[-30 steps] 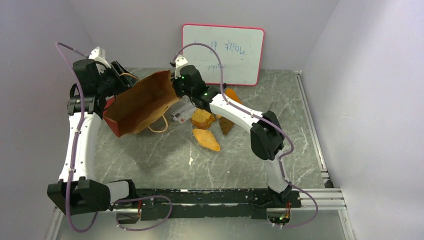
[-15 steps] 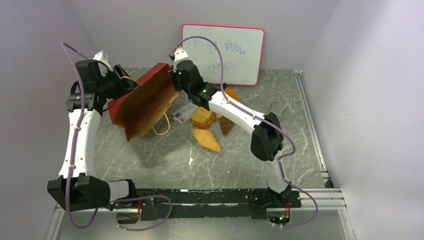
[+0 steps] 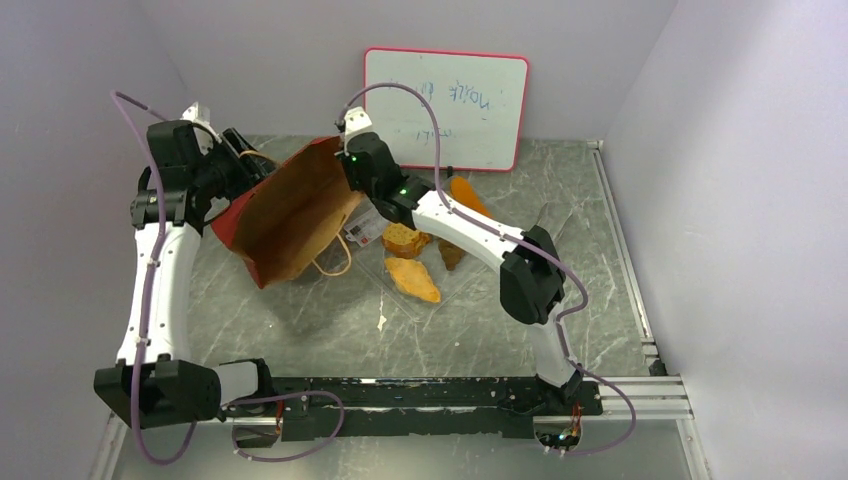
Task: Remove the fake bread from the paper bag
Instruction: Adjust the paper bag at the center of the board.
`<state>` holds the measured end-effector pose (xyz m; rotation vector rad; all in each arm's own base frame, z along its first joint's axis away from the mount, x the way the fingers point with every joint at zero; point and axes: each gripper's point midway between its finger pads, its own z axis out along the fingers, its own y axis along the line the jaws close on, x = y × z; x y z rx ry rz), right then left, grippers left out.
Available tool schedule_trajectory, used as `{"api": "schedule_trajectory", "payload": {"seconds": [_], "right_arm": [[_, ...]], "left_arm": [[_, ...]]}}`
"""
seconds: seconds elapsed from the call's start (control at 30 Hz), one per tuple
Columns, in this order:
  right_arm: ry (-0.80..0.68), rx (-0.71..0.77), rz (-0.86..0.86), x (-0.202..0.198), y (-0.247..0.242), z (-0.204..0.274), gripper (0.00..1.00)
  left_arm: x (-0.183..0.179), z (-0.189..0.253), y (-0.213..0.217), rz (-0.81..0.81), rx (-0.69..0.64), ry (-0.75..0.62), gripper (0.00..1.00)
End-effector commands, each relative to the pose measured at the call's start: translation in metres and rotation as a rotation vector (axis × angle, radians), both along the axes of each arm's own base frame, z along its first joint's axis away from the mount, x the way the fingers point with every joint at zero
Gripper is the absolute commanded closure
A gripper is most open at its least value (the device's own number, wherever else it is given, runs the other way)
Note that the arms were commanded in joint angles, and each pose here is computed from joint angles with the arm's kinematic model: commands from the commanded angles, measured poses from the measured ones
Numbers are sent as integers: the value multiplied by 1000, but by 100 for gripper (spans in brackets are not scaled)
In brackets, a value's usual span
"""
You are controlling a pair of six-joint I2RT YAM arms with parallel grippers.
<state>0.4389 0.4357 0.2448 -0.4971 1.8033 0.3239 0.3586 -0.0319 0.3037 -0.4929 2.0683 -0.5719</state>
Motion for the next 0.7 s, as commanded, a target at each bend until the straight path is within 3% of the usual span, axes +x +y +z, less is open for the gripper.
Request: {"api": "schedule_trajectory", "payload": {"seconds": [0.0, 0.3, 0.47, 0.67], "right_arm": [[-39, 52, -25, 2, -2, 18, 100], [-41, 72, -28, 10, 5, 16, 100], [-41, 78, -35, 15, 8, 14, 100], [-42, 81, -28, 22, 15, 16, 100]], "left_arm": [[-6, 40, -4, 33, -86, -144, 51], [-13, 46, -4, 27, -94, -168, 62], [-15, 48, -5, 16, -98, -185, 76], [-16, 49, -11, -32, -96, -187, 79]]}}
